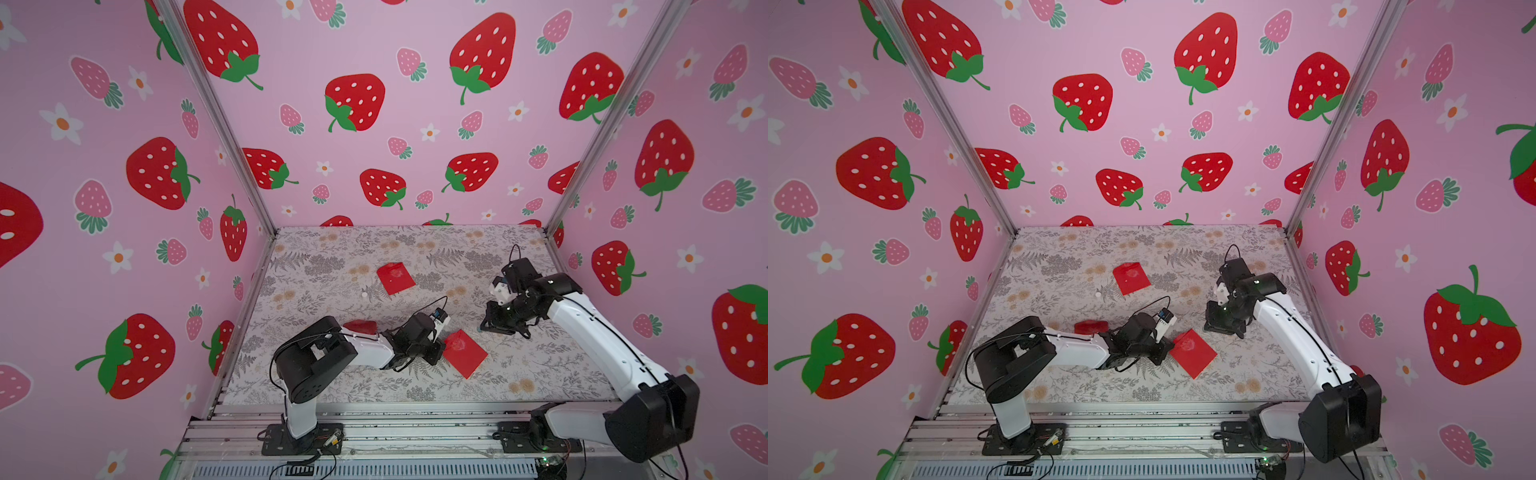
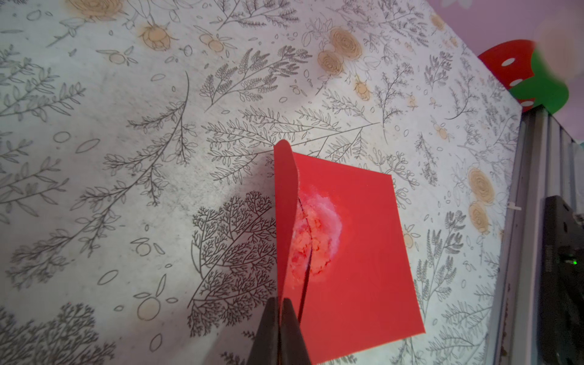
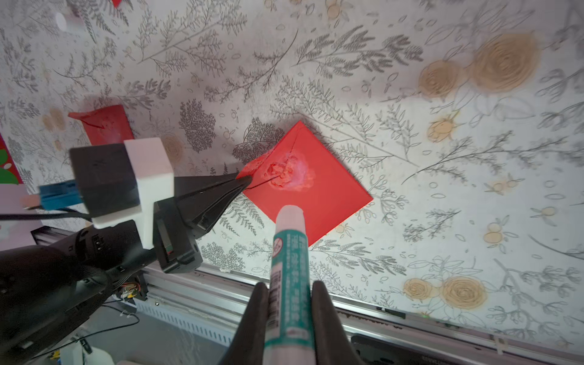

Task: Seal the envelope with a glue stick
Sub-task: Apply the envelope at the center of the board.

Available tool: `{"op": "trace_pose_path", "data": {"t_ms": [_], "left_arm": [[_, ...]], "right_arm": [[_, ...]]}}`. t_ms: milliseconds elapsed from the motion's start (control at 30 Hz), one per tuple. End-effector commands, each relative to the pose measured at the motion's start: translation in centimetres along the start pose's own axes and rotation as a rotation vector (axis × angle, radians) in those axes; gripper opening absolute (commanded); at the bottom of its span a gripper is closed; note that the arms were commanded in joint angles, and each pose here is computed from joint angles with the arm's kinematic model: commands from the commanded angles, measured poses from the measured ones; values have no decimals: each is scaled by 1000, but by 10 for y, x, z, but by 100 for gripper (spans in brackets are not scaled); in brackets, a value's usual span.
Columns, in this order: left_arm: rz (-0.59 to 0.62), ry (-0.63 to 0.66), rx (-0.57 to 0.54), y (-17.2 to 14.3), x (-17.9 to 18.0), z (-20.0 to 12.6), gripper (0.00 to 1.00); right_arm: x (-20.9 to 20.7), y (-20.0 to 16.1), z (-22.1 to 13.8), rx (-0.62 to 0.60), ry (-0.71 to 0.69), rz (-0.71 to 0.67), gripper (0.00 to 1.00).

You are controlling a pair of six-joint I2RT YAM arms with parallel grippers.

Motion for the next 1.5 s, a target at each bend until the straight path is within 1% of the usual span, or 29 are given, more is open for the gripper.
{"op": "trace_pose_path", "data": {"t_ms": [0,133,333,433,633,933,1000,1067,1133,1267,1467], "left_arm": [[-25,-2,-14,0,0,4,0],[-23,-16,23,-10,2,13,0],[-13,4,75,-20,8,23,0],[-7,9,90,-23,8,23,0],[-3,30,101,-24,10,21,0],[13,30,132,-25,5,22,0],[14,30,134,-25,5,23,0],[15,32,131,-25,5,22,0],[14,32,132,-25,5,22,0],[13,31,132,-25,5,22,0],[13,31,134,-25,5,23,0]], "right_arm": [[2,-7,10,88,-37,14,0],[13,0,33,156,-52,1,0],[13,9,62,201,-150,-14,0],[17,13,73,214,-158,-18,0],[17,11,82,249,-225,-45,0],[24,4,99,288,-247,-70,0],[29,1,102,305,-237,-82,0],[38,-3,106,332,-173,-88,0],[43,-3,107,332,-133,-84,0],[41,-4,106,338,-146,-92,0],[49,-6,107,354,-72,-93,0]]}}
Point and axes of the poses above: each gripper's point midway between its finger pads, its own z axis out along the fingers, its own x axis along the line the jaws close on, y = z × x, the point moved 5 cm from there along -z, back along the fingers, and after that the axes turned 5 degrees about -z, right-handed, at the moved point
